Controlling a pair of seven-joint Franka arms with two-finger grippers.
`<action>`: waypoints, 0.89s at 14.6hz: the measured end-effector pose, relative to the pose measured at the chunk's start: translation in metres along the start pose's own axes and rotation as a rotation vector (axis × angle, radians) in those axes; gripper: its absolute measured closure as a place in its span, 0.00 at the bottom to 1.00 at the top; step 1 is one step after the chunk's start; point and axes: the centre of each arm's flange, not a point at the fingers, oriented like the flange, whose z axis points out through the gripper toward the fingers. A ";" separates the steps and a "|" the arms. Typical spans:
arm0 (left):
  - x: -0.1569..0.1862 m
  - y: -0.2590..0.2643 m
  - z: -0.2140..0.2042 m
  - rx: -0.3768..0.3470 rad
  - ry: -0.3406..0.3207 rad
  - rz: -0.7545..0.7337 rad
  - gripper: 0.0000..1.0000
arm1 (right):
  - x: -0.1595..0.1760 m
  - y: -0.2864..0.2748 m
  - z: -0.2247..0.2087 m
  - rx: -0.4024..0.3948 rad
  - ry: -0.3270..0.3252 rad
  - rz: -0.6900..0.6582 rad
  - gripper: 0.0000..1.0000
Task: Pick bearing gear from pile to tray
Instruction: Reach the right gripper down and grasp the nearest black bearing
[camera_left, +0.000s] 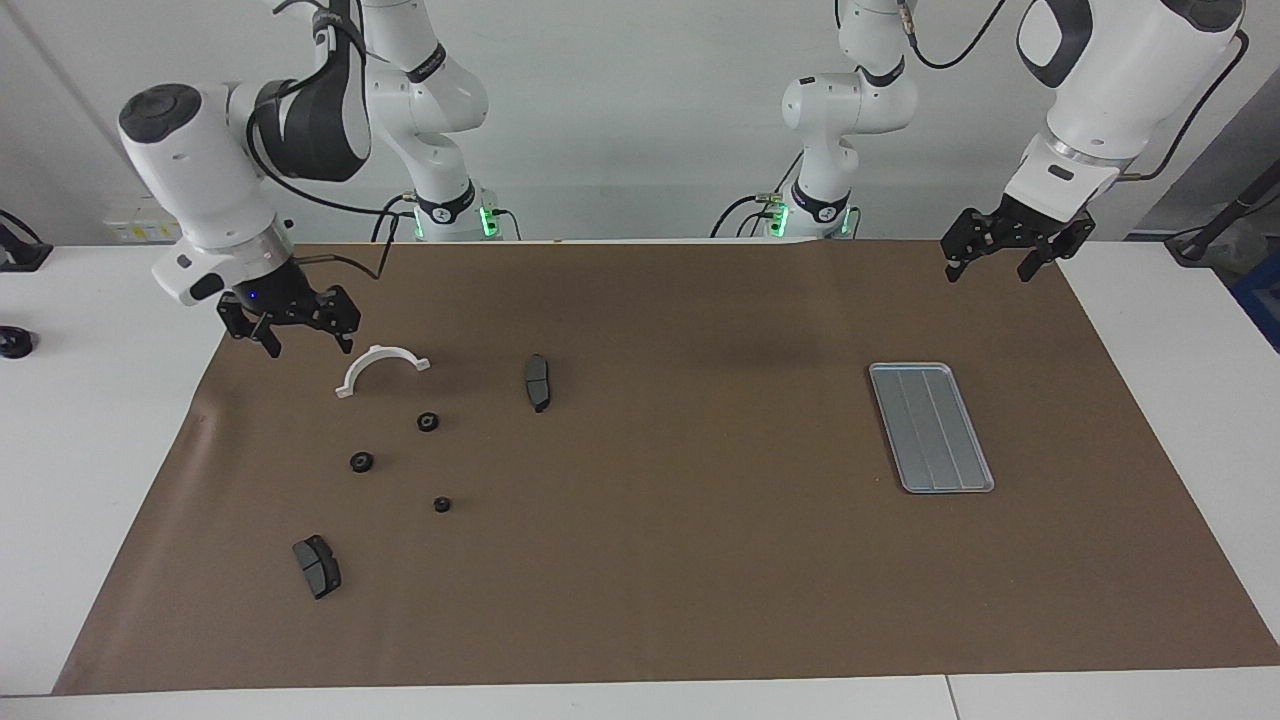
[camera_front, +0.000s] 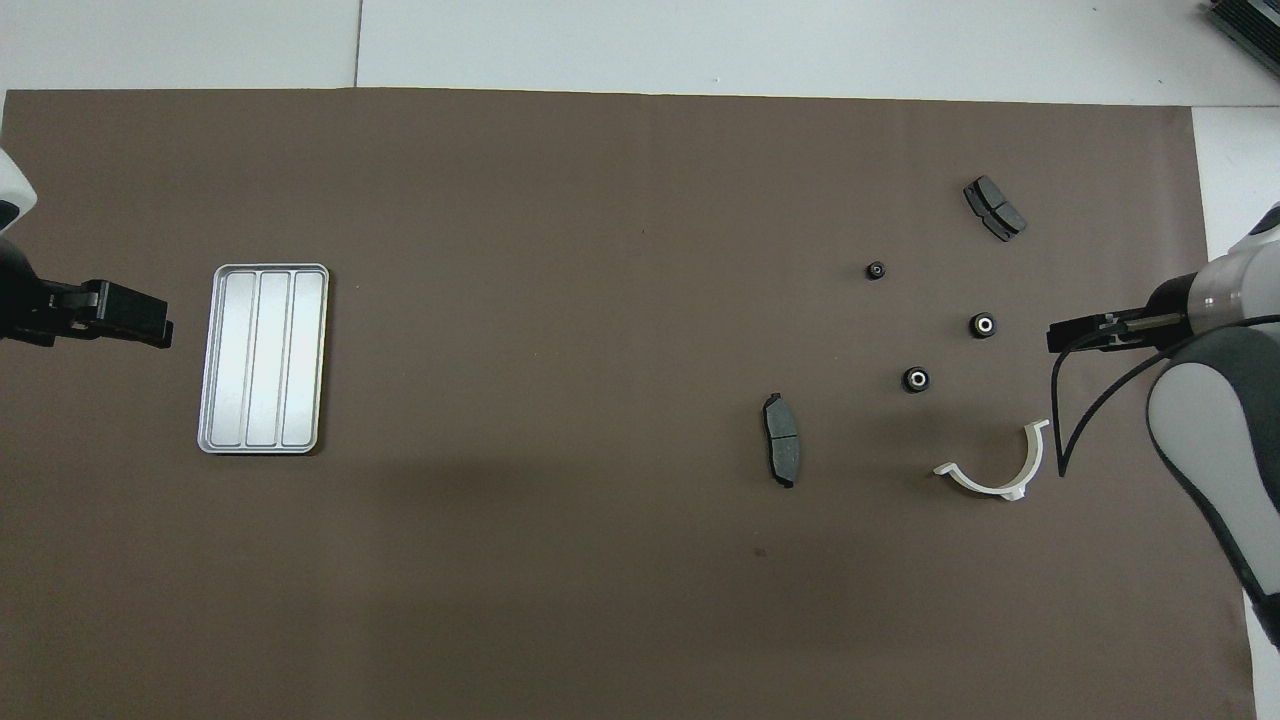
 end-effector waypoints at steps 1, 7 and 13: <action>0.000 0.000 0.000 0.000 -0.001 0.000 0.00 | 0.006 0.005 0.021 -0.004 0.000 -0.020 0.00; 0.000 0.000 0.001 0.000 -0.003 0.000 0.00 | 0.030 -0.003 0.113 -0.026 0.031 -0.062 0.00; 0.000 0.000 0.001 0.000 -0.002 0.000 0.00 | 0.028 -0.007 0.157 -0.034 0.050 -0.069 0.00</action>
